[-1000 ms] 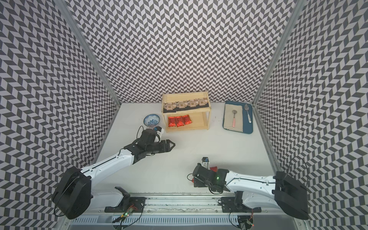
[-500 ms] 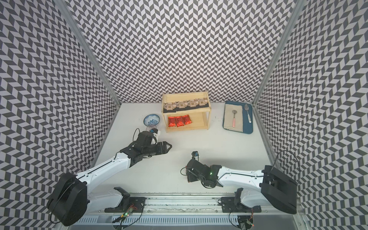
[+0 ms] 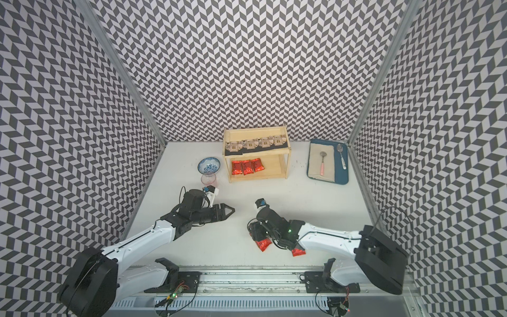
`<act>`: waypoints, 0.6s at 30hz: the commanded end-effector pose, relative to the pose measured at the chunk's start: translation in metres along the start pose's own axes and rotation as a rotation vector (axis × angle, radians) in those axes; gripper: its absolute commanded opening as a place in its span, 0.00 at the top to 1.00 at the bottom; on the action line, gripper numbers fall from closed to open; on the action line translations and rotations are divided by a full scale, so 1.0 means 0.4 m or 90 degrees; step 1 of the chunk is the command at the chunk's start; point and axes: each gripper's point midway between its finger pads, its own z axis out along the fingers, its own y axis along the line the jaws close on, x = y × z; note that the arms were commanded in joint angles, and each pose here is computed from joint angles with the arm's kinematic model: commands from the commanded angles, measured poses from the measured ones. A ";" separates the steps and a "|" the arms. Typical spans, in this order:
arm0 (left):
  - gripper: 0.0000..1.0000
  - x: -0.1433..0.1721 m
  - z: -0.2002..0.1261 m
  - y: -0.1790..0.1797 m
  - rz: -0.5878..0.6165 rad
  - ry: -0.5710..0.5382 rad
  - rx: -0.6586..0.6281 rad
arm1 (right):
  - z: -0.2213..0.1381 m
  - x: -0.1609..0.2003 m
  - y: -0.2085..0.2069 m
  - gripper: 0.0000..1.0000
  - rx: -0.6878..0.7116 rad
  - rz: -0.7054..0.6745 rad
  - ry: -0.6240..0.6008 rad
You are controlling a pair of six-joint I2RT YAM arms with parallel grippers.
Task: Place the tea bags on the shelf by color
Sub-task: Pick up the tea bag from the center of the board.
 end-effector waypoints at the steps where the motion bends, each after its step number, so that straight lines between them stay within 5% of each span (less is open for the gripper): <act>1: 0.27 0.013 0.006 -0.124 0.052 0.016 0.160 | -0.054 0.001 -0.008 0.42 -0.018 0.037 -0.026; 7: 0.33 0.069 0.043 -0.168 0.065 0.068 0.230 | -0.122 0.087 -0.040 0.40 -0.100 0.211 -0.044; 18: 0.33 0.146 0.120 -0.098 -0.006 0.160 0.171 | -0.149 0.172 -0.089 0.37 -0.252 0.403 -0.079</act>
